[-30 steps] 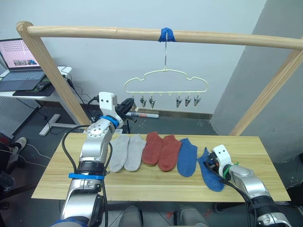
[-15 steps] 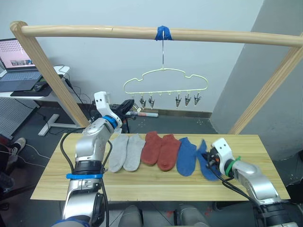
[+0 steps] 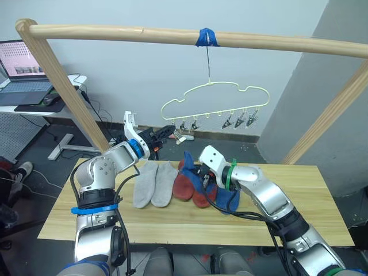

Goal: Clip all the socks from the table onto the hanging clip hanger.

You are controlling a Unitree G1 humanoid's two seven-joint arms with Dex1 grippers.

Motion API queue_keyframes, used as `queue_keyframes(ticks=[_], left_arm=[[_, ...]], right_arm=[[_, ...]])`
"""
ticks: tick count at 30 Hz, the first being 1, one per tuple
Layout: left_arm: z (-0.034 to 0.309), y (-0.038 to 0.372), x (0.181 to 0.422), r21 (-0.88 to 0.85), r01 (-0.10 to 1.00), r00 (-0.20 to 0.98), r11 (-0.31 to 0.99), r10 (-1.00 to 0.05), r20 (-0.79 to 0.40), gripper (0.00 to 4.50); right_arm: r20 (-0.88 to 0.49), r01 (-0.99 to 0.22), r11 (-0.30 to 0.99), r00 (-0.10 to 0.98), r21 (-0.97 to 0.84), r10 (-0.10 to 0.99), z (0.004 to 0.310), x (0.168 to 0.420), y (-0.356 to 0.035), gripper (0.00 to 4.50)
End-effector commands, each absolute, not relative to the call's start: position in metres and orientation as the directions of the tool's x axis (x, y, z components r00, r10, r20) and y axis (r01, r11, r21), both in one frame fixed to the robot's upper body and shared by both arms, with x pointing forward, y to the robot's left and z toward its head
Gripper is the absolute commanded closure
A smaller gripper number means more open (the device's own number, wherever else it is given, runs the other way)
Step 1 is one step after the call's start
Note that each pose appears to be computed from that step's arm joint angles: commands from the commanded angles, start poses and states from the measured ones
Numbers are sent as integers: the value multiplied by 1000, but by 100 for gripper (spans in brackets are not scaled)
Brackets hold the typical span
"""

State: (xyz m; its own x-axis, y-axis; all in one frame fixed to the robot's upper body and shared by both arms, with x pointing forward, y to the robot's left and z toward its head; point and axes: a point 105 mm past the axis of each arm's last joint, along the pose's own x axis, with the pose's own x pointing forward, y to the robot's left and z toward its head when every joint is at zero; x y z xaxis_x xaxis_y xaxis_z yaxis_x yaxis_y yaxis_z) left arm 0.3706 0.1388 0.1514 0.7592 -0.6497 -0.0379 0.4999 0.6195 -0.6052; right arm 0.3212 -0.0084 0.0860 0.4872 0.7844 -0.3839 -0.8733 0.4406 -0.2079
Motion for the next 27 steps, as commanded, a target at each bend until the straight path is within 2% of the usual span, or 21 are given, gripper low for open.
queue_keyframes(ticks=[1,19,27], left_arm=[[159,137,366,-576,524,761,627,-648,-14,450],[156,135,360,-564,535,750,629,-661,-26,450],[158,135,361,-497,567,749,657,-662,-19,450]], right_arm=[[-347,-870,420,489,-258,800,102,330,-1,447],[-341,-867,397,486,-300,804,111,345,4,447],[-322,-853,409,506,-324,800,119,351,5,447]])
